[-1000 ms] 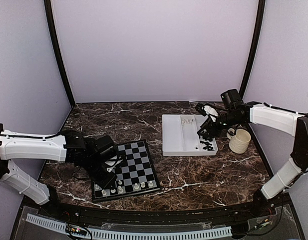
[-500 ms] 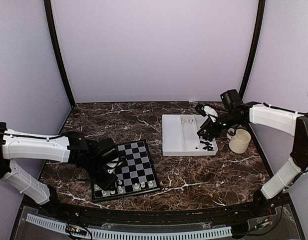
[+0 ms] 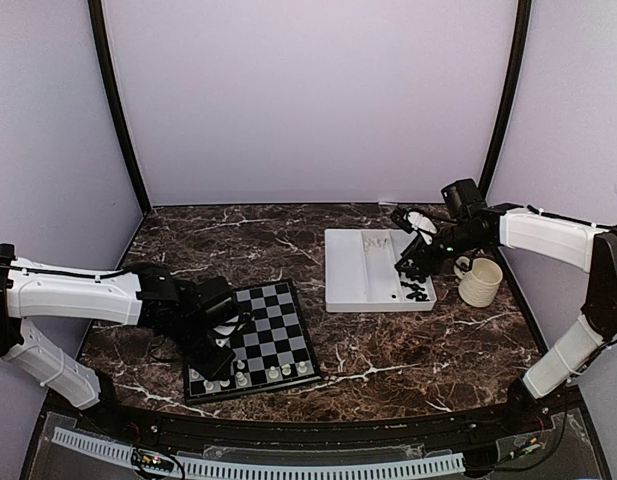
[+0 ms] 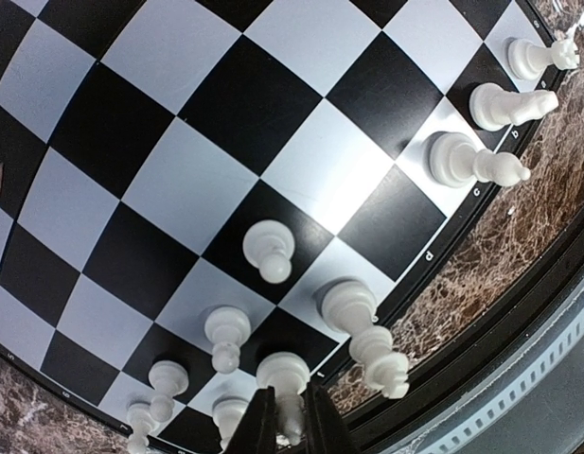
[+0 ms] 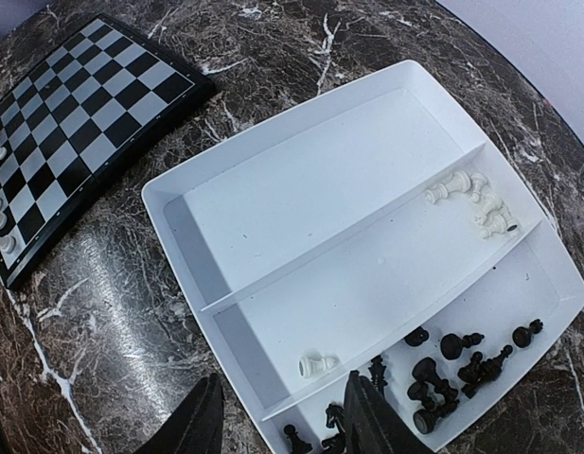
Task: Set up the chess pieces on the board
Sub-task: Place the bishop on c1.
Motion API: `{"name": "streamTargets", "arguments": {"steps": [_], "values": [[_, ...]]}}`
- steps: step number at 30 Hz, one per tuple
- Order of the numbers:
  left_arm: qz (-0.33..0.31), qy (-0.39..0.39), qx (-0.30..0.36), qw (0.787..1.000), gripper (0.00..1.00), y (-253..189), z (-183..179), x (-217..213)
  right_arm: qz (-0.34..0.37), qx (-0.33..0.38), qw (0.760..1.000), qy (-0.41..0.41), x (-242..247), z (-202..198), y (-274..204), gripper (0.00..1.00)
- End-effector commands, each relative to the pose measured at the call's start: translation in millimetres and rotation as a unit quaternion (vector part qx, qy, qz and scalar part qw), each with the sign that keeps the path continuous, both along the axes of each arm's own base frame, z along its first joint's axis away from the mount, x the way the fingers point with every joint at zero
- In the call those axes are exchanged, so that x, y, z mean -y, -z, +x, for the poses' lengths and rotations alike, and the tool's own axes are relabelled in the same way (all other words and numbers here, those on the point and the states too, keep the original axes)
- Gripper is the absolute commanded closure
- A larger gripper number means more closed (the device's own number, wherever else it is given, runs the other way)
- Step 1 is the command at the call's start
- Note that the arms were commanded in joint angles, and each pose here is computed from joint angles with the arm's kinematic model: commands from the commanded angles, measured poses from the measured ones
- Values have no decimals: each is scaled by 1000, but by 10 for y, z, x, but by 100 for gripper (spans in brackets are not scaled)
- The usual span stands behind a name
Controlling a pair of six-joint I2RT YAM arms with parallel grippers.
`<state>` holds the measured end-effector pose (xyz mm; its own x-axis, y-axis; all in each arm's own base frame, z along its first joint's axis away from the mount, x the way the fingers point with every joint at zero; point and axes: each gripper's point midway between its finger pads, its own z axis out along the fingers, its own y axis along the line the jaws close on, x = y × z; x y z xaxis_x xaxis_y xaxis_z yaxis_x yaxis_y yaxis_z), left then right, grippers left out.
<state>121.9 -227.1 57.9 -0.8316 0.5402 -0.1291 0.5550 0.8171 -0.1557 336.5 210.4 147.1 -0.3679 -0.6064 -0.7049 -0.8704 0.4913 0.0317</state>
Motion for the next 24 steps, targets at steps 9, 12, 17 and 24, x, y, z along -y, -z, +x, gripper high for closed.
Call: {"name": "streamTargets", "arguments": {"steps": [9, 12, 17, 24], "values": [[3, 2, 1, 1000, 85, 26, -7, 2, 5, 9, 1000, -8, -34, -12, -35, 55], [4, 3, 0, 1000, 85, 30, -8, 1, 5, 9, 1000, -8, -33, -14, -36, 55], [4, 2, 5, 1000, 83, -46, 2, -8, 6, 10, 1000, -9, -34, -14, -56, 55], [-51, 6, 85, 995, 66, -880, 215, 100, 13, 13, 1000, -3, -42, 45, -284, 55]]}}
